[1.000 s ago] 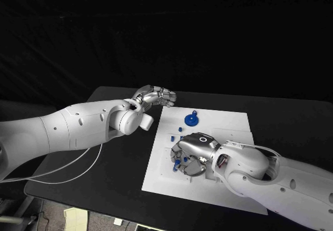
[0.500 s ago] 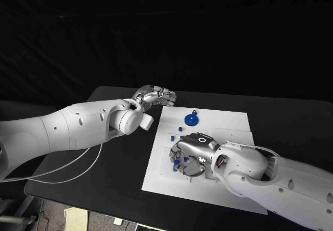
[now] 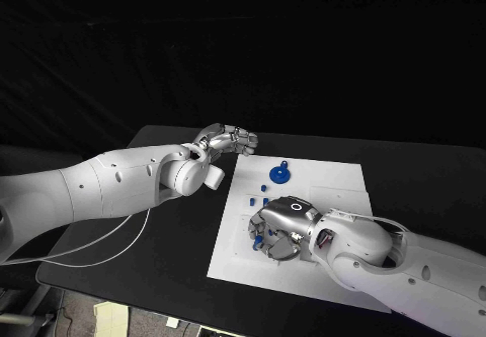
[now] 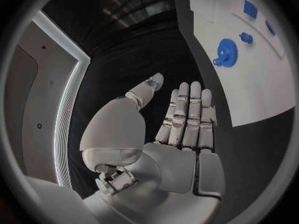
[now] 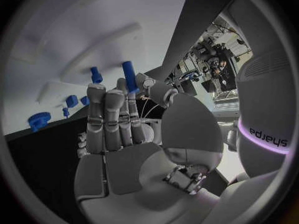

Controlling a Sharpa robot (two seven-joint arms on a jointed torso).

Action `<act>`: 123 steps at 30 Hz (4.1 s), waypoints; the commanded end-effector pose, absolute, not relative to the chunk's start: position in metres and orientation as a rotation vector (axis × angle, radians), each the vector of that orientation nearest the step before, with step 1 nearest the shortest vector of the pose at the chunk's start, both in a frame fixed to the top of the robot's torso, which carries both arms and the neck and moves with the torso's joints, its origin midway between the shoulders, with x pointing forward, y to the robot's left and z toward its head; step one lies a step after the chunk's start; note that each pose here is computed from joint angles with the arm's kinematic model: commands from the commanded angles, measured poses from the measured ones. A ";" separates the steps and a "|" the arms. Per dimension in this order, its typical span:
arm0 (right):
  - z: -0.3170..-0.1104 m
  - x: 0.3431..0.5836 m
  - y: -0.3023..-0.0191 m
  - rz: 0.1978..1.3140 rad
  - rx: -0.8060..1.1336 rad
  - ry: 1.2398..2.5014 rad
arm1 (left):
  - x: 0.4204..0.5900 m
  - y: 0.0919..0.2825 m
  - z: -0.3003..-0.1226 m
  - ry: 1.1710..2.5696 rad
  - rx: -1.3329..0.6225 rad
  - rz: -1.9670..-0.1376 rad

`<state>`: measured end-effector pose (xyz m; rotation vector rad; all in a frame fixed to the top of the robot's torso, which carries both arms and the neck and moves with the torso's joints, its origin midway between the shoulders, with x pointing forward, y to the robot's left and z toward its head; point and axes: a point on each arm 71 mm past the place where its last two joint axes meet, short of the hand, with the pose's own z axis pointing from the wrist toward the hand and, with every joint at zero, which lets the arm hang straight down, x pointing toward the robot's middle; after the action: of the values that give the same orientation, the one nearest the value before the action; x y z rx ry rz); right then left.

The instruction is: Assemble the parts on the task board

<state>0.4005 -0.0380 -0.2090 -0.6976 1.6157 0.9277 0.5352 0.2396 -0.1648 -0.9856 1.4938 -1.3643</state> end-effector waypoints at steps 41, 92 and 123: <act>-0.214 0.397 -0.033 0.973 -0.727 1.662 | 0.535 0.239 -0.164 1.496 -0.974 -1.380; -0.187 0.401 -0.061 1.095 -0.478 1.519 | 0.536 0.244 -0.164 1.496 -0.977 -1.369; -0.161 0.467 -0.223 0.799 0.159 2.140 | 0.540 0.247 -0.175 1.500 -0.989 -1.353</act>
<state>0.4743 -0.2213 -0.1486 0.1347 1.9346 0.8283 0.5402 0.2491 -0.1751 -1.0047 1.4954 -1.3275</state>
